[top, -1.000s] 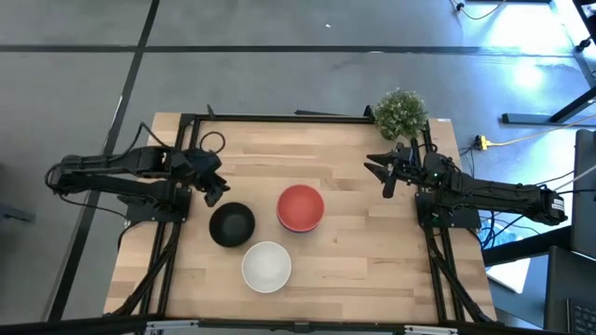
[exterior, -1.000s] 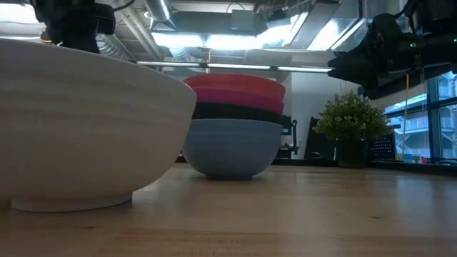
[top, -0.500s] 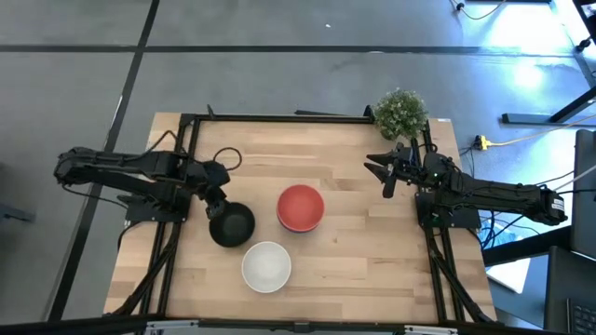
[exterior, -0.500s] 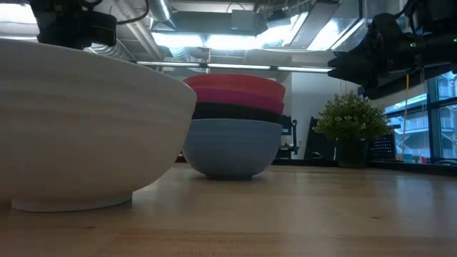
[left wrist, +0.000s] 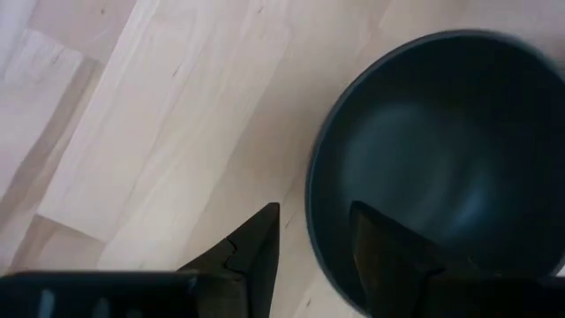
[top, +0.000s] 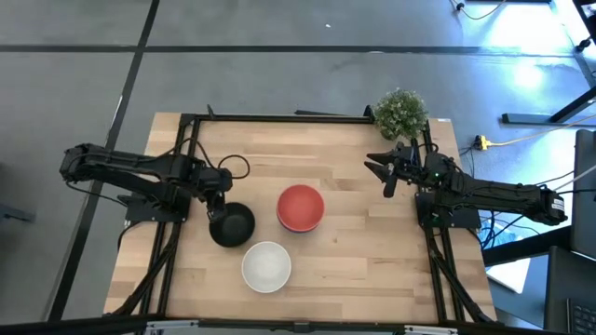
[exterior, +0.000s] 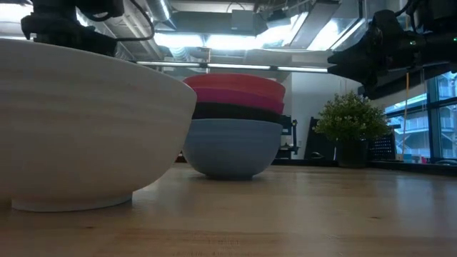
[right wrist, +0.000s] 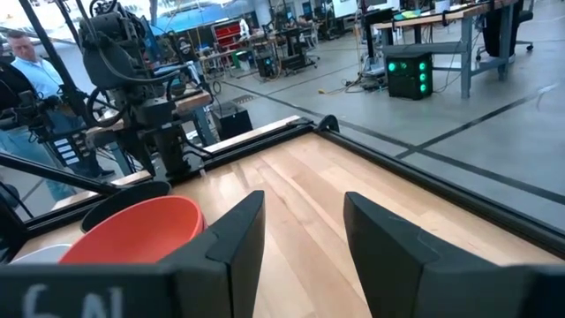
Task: Nest bowls inside each other
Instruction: Stack the black bowl on top of the orange bowl
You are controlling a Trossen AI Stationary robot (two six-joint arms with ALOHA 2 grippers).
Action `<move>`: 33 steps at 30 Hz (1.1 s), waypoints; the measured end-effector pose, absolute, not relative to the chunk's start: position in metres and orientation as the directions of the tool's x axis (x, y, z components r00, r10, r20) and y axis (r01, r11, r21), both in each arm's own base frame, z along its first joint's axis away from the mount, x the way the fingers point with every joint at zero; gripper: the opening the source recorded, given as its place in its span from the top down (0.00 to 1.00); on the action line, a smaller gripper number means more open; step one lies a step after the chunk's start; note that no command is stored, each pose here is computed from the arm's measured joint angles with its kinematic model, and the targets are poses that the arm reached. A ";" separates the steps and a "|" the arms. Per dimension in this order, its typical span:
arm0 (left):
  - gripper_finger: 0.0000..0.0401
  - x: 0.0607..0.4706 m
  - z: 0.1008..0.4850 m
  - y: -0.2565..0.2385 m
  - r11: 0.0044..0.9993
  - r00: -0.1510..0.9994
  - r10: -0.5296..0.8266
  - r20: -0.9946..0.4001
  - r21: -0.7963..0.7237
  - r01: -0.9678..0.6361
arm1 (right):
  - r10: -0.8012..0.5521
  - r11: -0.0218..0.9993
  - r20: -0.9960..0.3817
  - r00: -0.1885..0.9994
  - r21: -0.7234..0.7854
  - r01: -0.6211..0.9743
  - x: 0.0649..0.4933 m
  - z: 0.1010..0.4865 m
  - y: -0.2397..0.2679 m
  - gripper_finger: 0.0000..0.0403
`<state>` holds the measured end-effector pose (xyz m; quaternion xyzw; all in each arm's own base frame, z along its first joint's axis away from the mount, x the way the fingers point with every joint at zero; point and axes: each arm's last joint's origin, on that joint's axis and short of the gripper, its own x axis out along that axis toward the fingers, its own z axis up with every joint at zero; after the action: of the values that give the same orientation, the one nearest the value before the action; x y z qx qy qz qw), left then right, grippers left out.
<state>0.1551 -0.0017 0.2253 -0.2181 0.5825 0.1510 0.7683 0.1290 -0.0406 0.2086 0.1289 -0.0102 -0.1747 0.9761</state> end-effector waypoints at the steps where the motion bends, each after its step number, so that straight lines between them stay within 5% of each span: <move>1: 0.67 0.155 0.225 -0.002 0.859 0.279 -0.022 -0.960 -0.161 -0.486 | -0.344 0.906 -0.025 0.939 0.255 0.338 0.129 0.209 -0.041 0.61; 33: 0.67 0.154 0.208 -0.002 0.802 0.238 -0.040 -0.970 -0.174 -0.571 | -0.335 0.910 -0.021 0.942 0.253 0.329 0.129 0.209 -0.040 0.61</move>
<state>0.1538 -0.0024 0.2084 -0.2589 0.5907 0.1788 0.7431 0.1291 -0.0403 0.2090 0.1276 -0.0117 -0.1698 0.9771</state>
